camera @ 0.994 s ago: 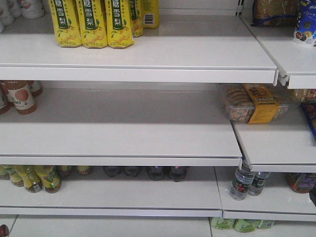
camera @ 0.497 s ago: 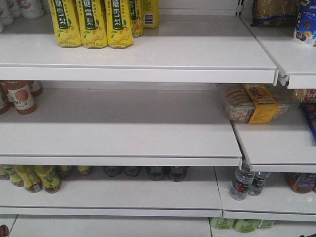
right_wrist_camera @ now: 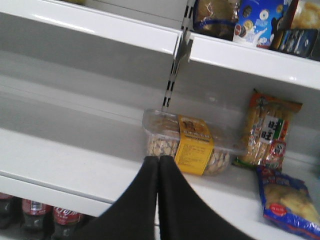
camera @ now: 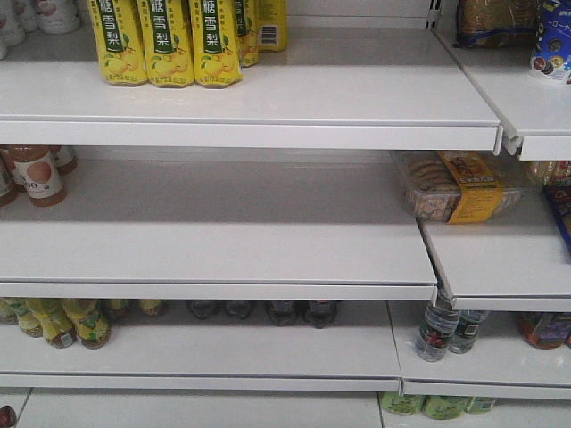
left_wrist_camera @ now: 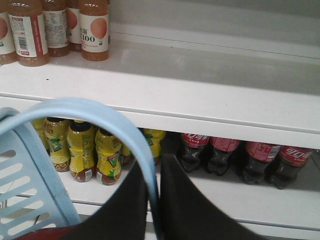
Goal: Place coke in basket with both arms
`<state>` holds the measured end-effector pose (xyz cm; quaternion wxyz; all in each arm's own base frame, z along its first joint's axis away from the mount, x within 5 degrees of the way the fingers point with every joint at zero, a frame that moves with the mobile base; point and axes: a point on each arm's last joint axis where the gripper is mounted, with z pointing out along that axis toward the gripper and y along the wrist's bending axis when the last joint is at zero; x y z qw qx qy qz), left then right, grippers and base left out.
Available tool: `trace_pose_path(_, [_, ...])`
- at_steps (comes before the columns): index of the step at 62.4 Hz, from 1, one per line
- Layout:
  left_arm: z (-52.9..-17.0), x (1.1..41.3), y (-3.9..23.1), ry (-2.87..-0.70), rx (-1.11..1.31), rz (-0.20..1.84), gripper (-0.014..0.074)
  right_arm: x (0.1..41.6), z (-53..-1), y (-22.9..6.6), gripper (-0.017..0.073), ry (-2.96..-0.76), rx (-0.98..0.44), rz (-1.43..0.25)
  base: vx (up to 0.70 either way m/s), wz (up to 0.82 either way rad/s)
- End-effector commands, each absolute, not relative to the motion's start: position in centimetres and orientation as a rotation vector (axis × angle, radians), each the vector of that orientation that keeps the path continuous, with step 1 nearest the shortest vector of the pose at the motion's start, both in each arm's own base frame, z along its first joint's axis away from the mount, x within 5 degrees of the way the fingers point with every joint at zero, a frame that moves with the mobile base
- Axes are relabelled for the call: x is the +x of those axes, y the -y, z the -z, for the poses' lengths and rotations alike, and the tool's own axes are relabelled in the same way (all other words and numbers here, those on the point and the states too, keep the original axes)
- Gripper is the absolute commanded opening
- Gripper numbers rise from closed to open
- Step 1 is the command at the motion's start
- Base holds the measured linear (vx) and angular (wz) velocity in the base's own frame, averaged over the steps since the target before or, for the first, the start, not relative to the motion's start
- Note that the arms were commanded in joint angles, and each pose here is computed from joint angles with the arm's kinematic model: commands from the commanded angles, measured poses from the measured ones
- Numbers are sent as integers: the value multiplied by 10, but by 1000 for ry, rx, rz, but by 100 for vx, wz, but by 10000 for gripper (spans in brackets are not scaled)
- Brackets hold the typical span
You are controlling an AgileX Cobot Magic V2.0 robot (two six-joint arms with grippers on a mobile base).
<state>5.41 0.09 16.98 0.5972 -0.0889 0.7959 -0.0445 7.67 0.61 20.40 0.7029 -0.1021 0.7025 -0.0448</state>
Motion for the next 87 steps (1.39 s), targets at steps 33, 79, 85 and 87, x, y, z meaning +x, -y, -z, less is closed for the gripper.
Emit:
trace_pose_path(33, [-183, 55, -3, -1690, -139, 32, -5, 56, -190, 4, -10, -1603, -17, 132, 0, 0])
trace_pose_path(79, [-183, 55, -3, -1690, -139, 32, -5, 56, -189, 5, -10, -1604, 42, 77, 0, 0])
trace_pose_path(85, [-183, 55, -3, -1690, -139, 32, -5, 56, -190, 5, -10, -1603, 42, 77, 0, 0])
trace_pose_path(87, [-183, 55, -3, -1690, -139, 32, -5, 56, -190, 5, -10, -1603, 42, 77, 0, 0])
